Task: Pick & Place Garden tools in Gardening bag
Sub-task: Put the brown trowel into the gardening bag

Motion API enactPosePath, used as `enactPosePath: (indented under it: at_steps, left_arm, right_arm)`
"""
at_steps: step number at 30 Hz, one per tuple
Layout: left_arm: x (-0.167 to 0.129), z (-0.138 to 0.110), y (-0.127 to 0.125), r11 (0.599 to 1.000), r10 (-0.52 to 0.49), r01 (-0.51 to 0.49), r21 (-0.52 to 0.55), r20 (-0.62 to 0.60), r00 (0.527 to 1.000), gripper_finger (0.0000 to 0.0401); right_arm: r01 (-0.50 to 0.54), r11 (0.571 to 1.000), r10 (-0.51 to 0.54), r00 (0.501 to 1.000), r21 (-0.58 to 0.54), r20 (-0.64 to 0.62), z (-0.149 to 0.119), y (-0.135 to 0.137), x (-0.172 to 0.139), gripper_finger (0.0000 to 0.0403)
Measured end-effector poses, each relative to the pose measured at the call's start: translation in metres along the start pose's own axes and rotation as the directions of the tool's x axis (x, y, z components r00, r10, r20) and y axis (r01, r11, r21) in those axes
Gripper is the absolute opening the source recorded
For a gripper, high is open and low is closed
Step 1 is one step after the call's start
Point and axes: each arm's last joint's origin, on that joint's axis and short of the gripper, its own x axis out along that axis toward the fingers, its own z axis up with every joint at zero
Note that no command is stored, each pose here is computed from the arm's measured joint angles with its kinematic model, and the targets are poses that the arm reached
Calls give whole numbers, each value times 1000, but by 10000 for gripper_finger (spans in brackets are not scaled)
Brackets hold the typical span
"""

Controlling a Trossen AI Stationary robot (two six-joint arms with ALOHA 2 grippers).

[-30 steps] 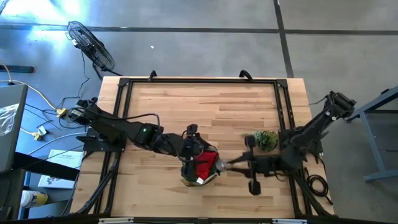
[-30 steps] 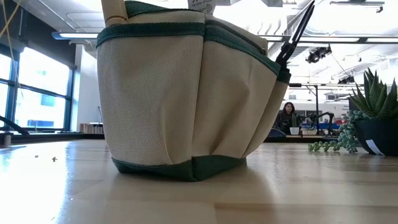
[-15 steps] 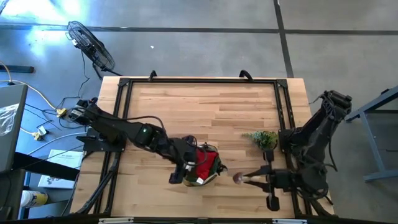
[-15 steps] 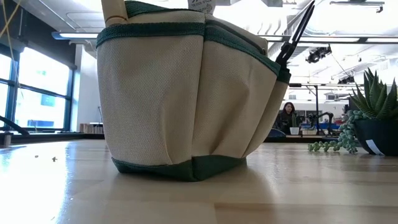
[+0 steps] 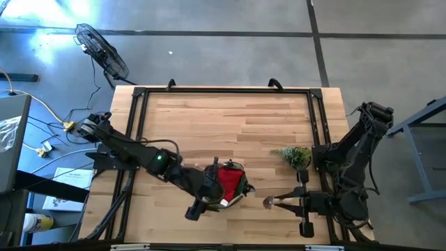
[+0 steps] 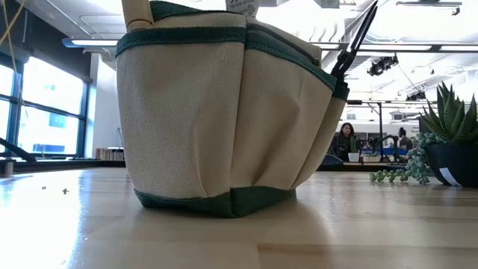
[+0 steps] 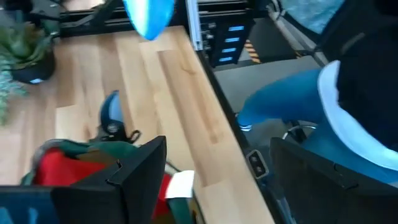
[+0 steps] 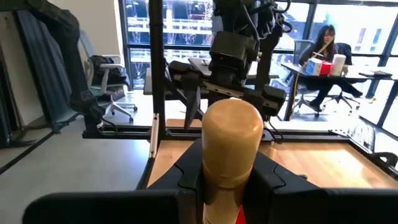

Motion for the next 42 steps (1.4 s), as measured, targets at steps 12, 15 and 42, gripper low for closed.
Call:
enactPosePath:
  at_steps: [12, 15, 42]
  left_arm:
    - [4, -6, -18, 998, -63, 62, -11, -30, 998, 278]
    - [4, -10, -32, 995, -95, 94, -13, -38, 995, 278]
    - [-7, -31, -95, 993, -98, 94, -77, -54, 994, 278]
  right_arm:
    - [53, 997, -52, 998, 62, -19, -13, 6, 10, 54]
    - [68, 995, -66, 997, 68, -33, -24, 11, 19, 54]
    - [30, 965, -51, 996, 259, 73, -74, 52, 55, 54]
